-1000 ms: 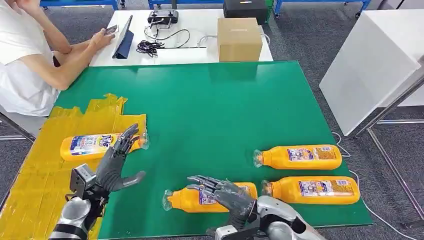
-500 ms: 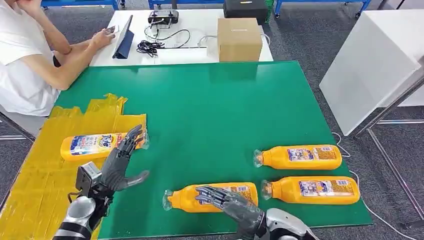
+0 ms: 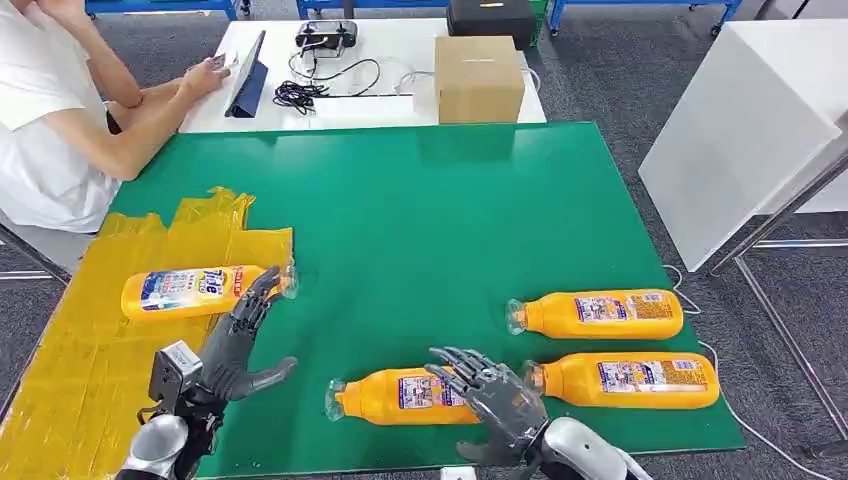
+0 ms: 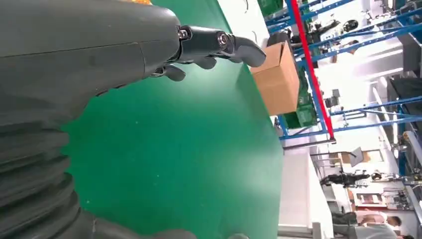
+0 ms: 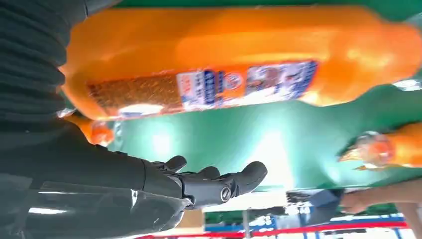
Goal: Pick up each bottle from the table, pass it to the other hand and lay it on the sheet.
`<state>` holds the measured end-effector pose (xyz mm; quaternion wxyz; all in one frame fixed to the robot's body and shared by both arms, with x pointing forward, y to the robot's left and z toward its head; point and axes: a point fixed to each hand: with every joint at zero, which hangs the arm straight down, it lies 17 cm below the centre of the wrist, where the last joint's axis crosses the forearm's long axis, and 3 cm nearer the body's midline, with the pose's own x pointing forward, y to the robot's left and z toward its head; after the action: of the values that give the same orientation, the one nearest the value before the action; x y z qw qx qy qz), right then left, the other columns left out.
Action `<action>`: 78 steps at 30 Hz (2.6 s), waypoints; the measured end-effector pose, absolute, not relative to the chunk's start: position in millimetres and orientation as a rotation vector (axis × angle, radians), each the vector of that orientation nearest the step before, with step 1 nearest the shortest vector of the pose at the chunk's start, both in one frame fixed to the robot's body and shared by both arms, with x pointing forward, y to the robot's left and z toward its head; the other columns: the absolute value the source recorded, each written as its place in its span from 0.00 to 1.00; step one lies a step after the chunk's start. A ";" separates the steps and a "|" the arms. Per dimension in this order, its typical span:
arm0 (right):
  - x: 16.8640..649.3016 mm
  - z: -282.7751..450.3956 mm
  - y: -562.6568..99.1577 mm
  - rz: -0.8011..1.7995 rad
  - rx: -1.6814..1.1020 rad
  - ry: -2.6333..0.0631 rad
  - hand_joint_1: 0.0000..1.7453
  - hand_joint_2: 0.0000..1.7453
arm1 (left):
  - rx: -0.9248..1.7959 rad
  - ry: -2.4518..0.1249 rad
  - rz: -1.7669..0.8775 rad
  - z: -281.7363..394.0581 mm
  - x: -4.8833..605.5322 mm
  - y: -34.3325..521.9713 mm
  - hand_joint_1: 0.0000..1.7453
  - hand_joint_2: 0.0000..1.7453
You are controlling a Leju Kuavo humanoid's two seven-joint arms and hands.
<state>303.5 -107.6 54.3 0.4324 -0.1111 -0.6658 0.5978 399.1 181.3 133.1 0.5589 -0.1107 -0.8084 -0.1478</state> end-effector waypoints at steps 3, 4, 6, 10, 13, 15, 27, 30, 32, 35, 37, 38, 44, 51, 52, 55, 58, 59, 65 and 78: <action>306.2 54.4 -111.1 1.491 -0.294 -1.656 0.00 1.00 | -0.256 -1.907 -0.339 132.9 397.9 182.8 0.00 1.00; 306.7 54.4 -111.6 1.490 -0.296 -1.655 0.00 1.00 | -0.256 -1.906 -0.338 132.6 397.6 183.0 0.00 1.00; 307.7 54.3 -112.6 1.490 -0.304 -1.652 0.00 1.00 | -0.254 -1.908 -0.334 133.0 397.3 183.9 0.00 1.00; 312.9 49.2 -118.4 1.496 -0.337 -1.620 0.00 1.00 | -0.260 -1.910 -0.330 134.5 396.3 183.2 0.00 1.00; 319.8 39.9 -122.6 1.522 -0.337 -1.574 0.00 1.00 | -0.275 -1.910 -0.333 135.4 395.7 180.4 0.00 1.00; 325.3 34.9 -125.4 1.533 -0.342 -1.550 0.00 1.00 | -0.281 -1.912 -0.332 136.4 395.8 178.7 0.00 1.00; 344.1 5.2 -127.4 1.571 -0.326 -1.427 0.00 1.00 | -0.311 -1.923 -0.337 142.7 396.7 169.0 0.00 1.00; 348.6 0.9 -126.2 1.581 -0.317 -1.407 0.19 1.00 | -0.322 -1.926 -0.343 144.5 397.1 164.8 0.00 1.00; 351.5 -0.4 -126.1 1.585 -0.318 -1.401 0.19 1.00 | -0.328 -1.927 -0.346 145.6 396.9 162.2 0.00 1.00; 353.2 -2.6 -125.8 1.588 -0.318 -1.395 0.82 1.00 | -0.334 -1.927 -0.349 145.6 396.4 159.7 0.00 1.00; 352.8 -3.7 -123.6 1.587 -0.305 -1.391 0.90 1.00 | -0.340 -1.927 -0.343 146.1 396.4 159.5 0.00 1.00; 352.5 -4.4 -122.9 1.589 -0.296 -1.387 0.89 1.00 | -0.344 -1.927 -0.343 146.3 396.3 158.8 0.00 1.00; 353.5 -4.7 -121.8 1.587 -0.269 -1.383 0.98 1.00 | -0.364 -1.922 -0.337 145.8 396.0 153.5 0.00 1.00; 353.4 -4.7 -122.2 1.567 -0.268 -1.391 0.99 1.00 | -0.376 -1.922 -0.336 146.1 394.8 149.5 0.00 1.00; 353.4 -4.8 -122.3 1.567 -0.268 -1.390 1.00 1.00 | -0.377 -1.922 -0.336 146.1 394.7 149.2 0.00 1.00; 353.1 -4.4 -122.0 1.557 -0.266 -1.395 1.00 1.00 | -0.381 -1.921 -0.336 146.1 394.3 147.9 0.00 1.00; 350.7 -2.8 -120.8 1.508 -0.276 -1.425 1.00 1.00 | -0.384 -1.918 -0.333 145.1 392.8 146.2 0.00 1.00; 349.7 -1.4 -119.4 1.478 -0.280 -1.440 1.00 1.00 | -0.391 -1.918 -0.326 145.2 391.6 145.7 0.00 1.00; 344.2 31.1 -102.3 1.228 -0.318 -1.596 1.00 1.00 | -0.579 -1.942 -0.182 171.4 371.8 143.6 0.00 1.00; 372.1 142.0 -129.0 0.494 -0.323 -1.898 1.00 1.00 | -0.435 -1.898 -0.173 178.4 380.0 151.5 0.00 1.00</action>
<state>372.1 -129.0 142.0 0.5453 -0.1364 -0.8004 0.2084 380.0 151.5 178.4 0.5592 -0.1846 -0.8049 -0.0735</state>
